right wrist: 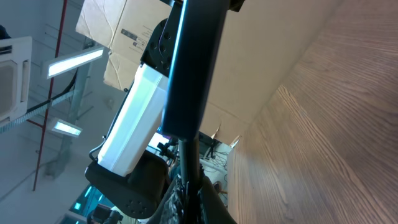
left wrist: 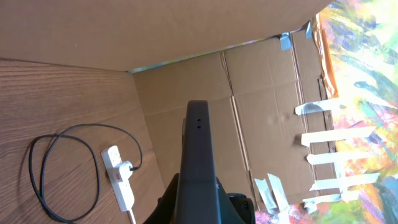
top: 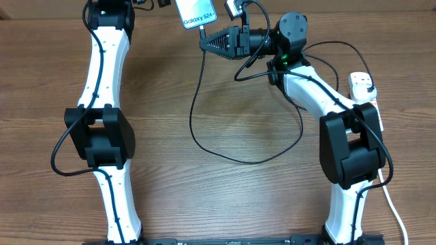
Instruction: Plug charger to phone and switch on socket
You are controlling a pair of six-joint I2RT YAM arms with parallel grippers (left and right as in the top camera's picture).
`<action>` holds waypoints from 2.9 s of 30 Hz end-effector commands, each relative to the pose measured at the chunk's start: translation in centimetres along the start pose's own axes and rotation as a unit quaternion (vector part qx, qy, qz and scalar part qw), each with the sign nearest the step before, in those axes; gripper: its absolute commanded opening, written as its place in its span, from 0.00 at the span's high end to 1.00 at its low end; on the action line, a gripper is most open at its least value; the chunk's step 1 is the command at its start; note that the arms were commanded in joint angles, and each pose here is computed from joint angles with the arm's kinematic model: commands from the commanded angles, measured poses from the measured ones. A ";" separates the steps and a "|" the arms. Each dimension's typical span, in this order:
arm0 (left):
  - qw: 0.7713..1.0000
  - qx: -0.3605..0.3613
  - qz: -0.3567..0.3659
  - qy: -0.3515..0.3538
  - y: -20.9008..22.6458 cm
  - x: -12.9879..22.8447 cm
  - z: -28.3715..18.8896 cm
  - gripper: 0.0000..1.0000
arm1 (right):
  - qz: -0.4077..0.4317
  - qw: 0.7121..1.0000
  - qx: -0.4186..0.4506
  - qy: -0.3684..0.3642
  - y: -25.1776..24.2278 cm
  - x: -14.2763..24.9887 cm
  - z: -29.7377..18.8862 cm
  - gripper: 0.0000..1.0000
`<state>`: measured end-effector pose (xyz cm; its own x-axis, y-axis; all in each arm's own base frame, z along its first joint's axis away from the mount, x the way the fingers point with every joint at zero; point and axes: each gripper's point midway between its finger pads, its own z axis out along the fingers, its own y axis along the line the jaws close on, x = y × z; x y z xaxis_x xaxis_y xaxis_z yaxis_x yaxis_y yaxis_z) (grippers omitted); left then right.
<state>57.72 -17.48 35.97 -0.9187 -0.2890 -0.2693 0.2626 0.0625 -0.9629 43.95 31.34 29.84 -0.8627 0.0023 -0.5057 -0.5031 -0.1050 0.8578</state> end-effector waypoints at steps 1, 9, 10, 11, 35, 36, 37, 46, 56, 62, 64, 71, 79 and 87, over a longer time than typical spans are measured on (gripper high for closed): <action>1.000 0.004 0.024 0.003 -1.0 0.2 0.0 0.96 | -0.011 1.000 0.000 -0.011 0.5 -0.6 -0.1 0.96; 1.000 0.004 0.024 0.003 -1.0 0.2 0.0 0.96 | -0.011 1.000 0.000 -0.011 0.5 -0.6 -0.1 0.96; 1.000 0.004 0.024 0.002 -1.0 0.2 0.0 0.96 | -0.011 1.000 0.000 -0.011 0.5 -0.6 -0.1 0.96; 1.000 0.004 0.024 0.002 -1.0 0.2 0.0 0.96 | -0.011 1.000 0.000 -0.011 0.5 -0.6 -0.1 0.96; 1.000 0.003 0.029 -0.002 -0.9 -0.1 -0.4 0.96 | -0.011 1.000 0.000 -0.010 0.5 -0.6 -0.1 0.96; 1.000 0.003 0.029 -0.001 -0.9 -0.1 -0.4 0.96 | -0.011 1.000 0.000 -0.010 0.5 -0.6 -0.1 0.96; 1.000 0.003 0.029 -0.001 -0.9 -0.1 -0.4 0.96 | -0.011 1.000 0.000 -0.010 0.5 -0.6 -0.1 0.96; 0.999 0.002 0.033 -0.005 -0.9 -0.2 -0.4 0.96 | -0.009 1.000 -0.002 0.000 0.6 -0.2 -0.1 0.96; 1.000 0.003 0.013 -0.002 -0.9 -0.1 -0.4 0.96 | -0.009 1.000 -0.002 -0.001 0.6 -0.2 -0.1 0.96; 1.000 0.006 0.017 0.008 -1.0 0.2 -0.4 0.96 | -0.008 1.000 -0.001 -0.006 0.5 -0.4 -0.1 0.96; 1.000 0.007 0.019 0.012 -1.1 0.4 -0.4 0.96 | -0.006 1.000 0.000 -0.010 0.5 -0.6 -0.1 0.96; 1.000 0.009 0.021 0.019 -1.1 0.6 -0.4 0.96 | 0.014 1.000 0.002 -0.016 0.3 -0.8 -0.1 0.96; 0.999 0.012 0.025 0.032 -1.2 1.1 -0.2 0.96 | 0.046 0.999 0.013 -0.022 -0.5 -0.8 -0.1 0.96; 0.997 0.018 0.051 0.055 -1.4 2.0 -0.1 0.96 | 0.053 0.998 0.014 -0.022 -0.6 -0.8 -0.1 0.96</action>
<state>57.39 -17.50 35.82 -0.9108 -0.2619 -0.3192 0.3119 0.0702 -0.9475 44.13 31.48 28.91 -0.9097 -0.0162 -0.4148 -0.4122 -0.0846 0.9072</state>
